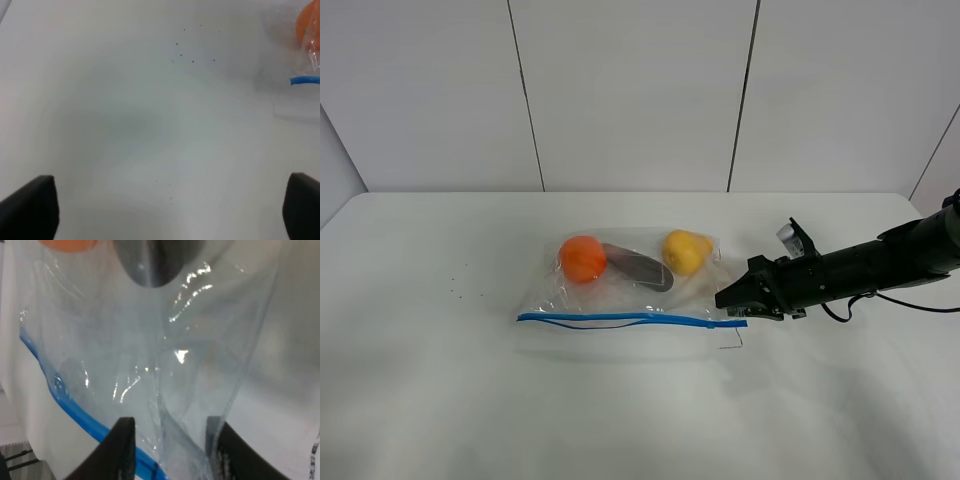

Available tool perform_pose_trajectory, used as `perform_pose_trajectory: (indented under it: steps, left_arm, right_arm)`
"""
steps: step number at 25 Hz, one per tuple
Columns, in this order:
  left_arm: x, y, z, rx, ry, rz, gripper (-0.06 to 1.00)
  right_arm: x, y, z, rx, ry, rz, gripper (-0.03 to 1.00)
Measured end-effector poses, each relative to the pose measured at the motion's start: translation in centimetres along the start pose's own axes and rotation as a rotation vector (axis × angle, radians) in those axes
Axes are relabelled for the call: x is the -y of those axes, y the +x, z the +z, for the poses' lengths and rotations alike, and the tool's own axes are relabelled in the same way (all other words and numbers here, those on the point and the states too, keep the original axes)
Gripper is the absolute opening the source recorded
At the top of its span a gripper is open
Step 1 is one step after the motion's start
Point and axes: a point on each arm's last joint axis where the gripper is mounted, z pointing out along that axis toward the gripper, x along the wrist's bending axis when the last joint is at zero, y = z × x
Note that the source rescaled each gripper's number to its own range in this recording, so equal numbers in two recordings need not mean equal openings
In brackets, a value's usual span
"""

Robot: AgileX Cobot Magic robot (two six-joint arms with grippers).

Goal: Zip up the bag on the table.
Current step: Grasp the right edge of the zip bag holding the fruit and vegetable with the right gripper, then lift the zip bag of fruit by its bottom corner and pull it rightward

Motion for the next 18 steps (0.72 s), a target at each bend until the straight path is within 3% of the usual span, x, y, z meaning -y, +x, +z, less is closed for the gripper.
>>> perform_pose_trajectory:
  steps: [3,7,18]
  left_arm:
    - [0.0,0.0,0.0,0.0,0.0,0.0,1.0]
    - [0.0,0.0,0.0,0.0,0.0,0.0,1.0]
    - [0.0,0.0,0.0,0.0,0.0,0.0,1.0]
  right_arm:
    - [0.06,-0.03,0.0,0.003,0.007,-0.005,0.31]
    - [0.1,-0.04,0.0,0.005,0.011,-0.008,0.0]
    - [0.34,0.2,0.0,-0.022,0.037,-0.021,0.0]
